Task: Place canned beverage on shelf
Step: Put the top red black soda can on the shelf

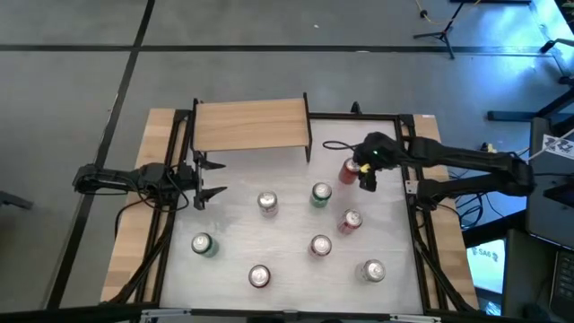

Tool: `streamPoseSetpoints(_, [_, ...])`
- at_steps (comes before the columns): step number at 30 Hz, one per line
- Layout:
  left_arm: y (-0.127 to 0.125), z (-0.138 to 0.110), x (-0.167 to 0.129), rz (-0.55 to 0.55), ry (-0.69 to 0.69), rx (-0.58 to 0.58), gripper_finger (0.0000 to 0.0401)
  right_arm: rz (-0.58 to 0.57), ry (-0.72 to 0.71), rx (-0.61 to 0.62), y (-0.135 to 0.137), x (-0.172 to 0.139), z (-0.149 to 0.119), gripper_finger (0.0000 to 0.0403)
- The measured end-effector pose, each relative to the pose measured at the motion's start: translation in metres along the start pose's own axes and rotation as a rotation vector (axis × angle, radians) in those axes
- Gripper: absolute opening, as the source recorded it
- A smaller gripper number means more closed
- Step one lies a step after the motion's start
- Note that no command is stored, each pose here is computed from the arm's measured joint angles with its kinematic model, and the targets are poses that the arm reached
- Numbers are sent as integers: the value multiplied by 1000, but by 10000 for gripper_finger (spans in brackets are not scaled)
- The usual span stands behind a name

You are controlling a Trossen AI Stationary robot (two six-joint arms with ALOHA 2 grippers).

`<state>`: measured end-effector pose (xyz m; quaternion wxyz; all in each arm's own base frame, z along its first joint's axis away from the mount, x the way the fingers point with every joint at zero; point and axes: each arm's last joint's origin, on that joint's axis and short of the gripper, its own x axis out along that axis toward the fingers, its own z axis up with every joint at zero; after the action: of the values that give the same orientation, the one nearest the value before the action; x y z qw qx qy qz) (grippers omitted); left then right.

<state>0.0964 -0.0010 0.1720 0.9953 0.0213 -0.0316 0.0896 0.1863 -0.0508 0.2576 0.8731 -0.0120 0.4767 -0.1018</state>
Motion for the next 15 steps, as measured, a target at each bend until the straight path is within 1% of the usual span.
streamPoseSetpoints(7, [0, 0, 0, 0, 0, 0, 330, -10, 45, -9, -8, 12, 1, 289])
streamPoseSetpoints(15, [0, 0, 0, 0, 1, 0, 330, -6, 79, -21, -8, 21, 2, 289])
